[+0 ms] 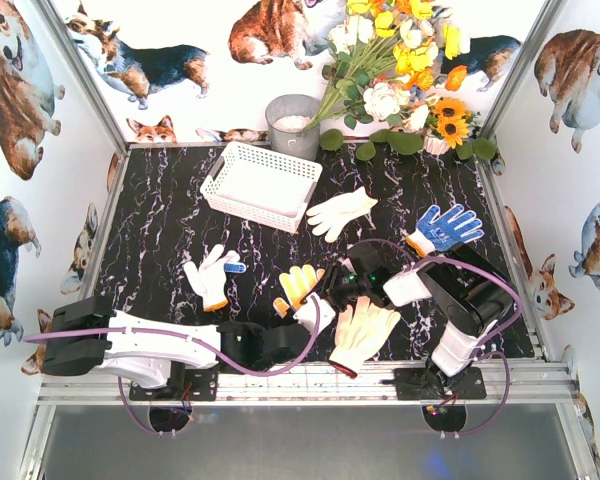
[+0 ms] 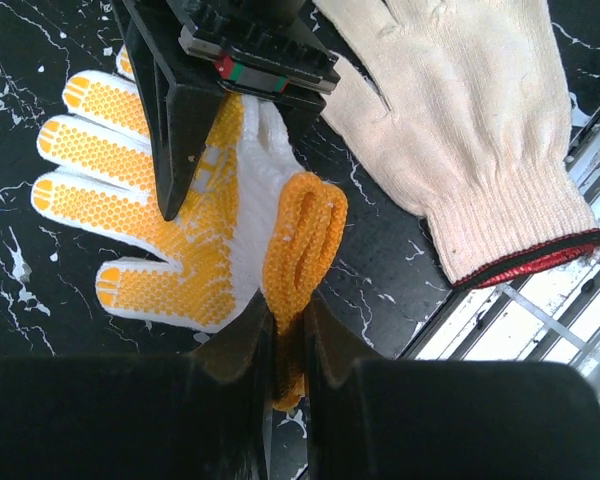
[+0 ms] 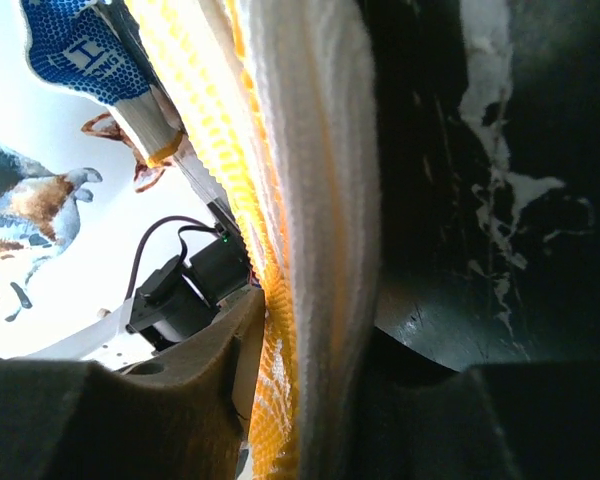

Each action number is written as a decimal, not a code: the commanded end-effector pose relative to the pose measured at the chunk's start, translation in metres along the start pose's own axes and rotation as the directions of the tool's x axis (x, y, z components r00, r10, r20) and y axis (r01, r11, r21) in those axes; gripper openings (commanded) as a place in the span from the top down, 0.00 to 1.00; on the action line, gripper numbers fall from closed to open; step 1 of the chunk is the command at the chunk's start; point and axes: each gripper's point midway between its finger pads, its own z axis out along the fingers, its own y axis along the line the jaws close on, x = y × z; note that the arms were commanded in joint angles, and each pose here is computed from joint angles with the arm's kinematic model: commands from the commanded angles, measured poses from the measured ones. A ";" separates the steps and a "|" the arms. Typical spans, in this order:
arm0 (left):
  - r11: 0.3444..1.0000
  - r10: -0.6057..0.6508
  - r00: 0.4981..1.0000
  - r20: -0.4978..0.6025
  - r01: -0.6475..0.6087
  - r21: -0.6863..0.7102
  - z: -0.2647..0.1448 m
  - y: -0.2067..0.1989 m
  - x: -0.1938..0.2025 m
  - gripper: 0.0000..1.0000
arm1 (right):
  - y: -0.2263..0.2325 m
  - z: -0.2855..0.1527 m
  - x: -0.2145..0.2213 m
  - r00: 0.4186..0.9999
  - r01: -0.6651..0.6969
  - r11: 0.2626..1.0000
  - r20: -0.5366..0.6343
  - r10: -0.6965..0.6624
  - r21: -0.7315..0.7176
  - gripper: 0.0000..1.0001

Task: Put the gloves into the storage basket
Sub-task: Pick up the glove from the center of the board, then adjust the bin at the center of the board.

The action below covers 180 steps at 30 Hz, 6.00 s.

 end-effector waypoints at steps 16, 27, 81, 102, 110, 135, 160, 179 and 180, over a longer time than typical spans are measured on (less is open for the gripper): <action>0.980 -0.196 0.969 0.152 0.199 -0.005 -0.038 0.022 -0.060 0.17 | 0.015 -0.010 0.003 0.995 0.097 0.995 0.031 -0.097 0.001 0.95; 0.850 -0.522 0.853 0.005 0.519 0.095 0.000 0.057 -0.027 0.17 | 0.023 -0.022 0.003 0.981 0.183 0.982 0.057 -0.185 0.035 0.95; 0.172 -0.943 0.316 -0.107 0.734 0.657 -0.073 0.083 -0.130 0.00 | 0.192 -0.123 0.067 0.887 0.454 0.794 0.117 -0.447 -0.405 0.92; 0.073 -0.957 0.263 -0.126 0.634 0.770 -0.092 0.086 -0.167 0.00 | 0.217 -0.117 0.100 0.829 0.496 0.706 0.034 -0.558 -0.506 0.90; 0.070 -0.974 0.213 -0.073 0.595 0.801 -0.103 0.097 -0.178 0.00 | 0.218 -0.110 0.106 0.814 0.507 0.691 0.022 -0.581 -0.514 0.90; 0.118 -0.991 0.121 0.053 0.634 0.764 -0.094 0.126 -0.176 0.71 | 0.188 -0.091 0.091 0.762 0.606 0.726 -0.023 -0.647 -0.326 0.90; 0.639 -0.761 0.499 0.414 0.685 0.350 -0.001 0.221 -0.139 1.00 | 0.177 -0.027 -0.091 0.653 0.751 0.646 -0.011 -0.757 0.135 0.93; 0.686 -0.699 0.530 0.479 0.687 0.240 0.079 0.303 -0.144 0.84 | 0.194 0.000 -0.197 0.642 0.758 0.638 0.011 -0.766 0.137 0.93; 0.679 -0.705 0.526 0.475 0.695 0.237 0.083 0.308 -0.140 0.79 | 0.197 -0.001 -0.197 0.643 0.759 0.640 0.017 -0.766 0.123 0.93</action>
